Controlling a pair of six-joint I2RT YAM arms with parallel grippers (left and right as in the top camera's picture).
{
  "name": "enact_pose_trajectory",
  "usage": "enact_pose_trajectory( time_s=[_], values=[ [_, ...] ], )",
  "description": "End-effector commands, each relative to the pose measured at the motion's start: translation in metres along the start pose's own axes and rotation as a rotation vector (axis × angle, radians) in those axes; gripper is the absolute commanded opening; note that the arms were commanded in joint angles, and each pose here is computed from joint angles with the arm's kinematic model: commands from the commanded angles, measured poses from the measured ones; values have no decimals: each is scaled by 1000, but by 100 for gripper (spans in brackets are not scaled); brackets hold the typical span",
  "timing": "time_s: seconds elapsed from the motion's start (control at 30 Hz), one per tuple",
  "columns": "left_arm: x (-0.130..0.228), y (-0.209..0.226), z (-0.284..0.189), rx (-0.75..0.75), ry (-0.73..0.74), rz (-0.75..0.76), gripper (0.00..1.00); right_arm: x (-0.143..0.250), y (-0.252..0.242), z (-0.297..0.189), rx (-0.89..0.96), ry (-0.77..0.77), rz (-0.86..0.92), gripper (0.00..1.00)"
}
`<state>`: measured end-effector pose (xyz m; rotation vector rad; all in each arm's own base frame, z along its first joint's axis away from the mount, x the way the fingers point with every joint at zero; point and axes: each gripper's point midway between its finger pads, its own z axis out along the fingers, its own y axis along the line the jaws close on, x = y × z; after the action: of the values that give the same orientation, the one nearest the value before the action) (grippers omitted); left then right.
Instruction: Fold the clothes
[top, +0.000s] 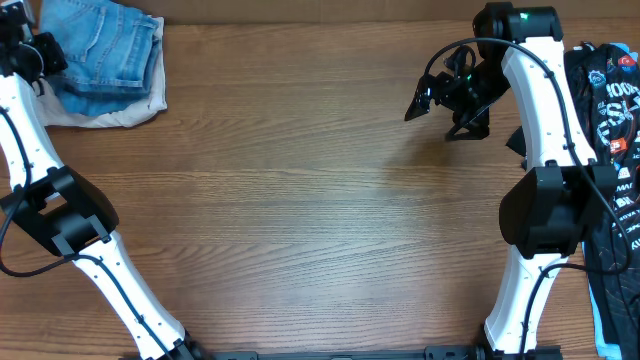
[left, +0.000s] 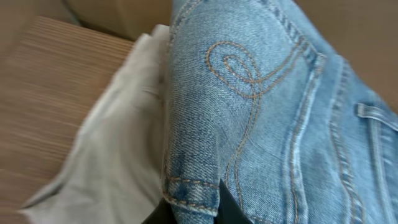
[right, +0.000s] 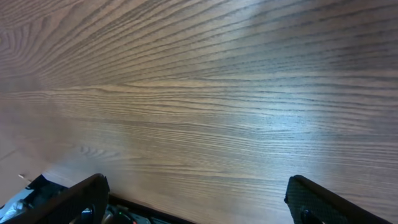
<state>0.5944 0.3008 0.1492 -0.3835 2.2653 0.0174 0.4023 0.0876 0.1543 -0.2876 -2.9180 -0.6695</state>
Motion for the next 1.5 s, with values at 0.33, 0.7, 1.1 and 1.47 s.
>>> enact_pose_trajectory(
  time_s=[0.33,0.7,1.1,1.47],
  values=[
    [8,60,4,-303,13,5,100,2,12,-17,-19,-53,-35,95],
    [-42,-2,-30,-156,-97,22,4,-1,13,-18,-22,-66,-41,95],
    [58,31,52,-243,132,-21,4,-2,13,-18,-19,-70,-46,95],
    [32,36,24,-221,83,-78,4,-3,13,-18,-19,-74,-51,96]
  ],
)
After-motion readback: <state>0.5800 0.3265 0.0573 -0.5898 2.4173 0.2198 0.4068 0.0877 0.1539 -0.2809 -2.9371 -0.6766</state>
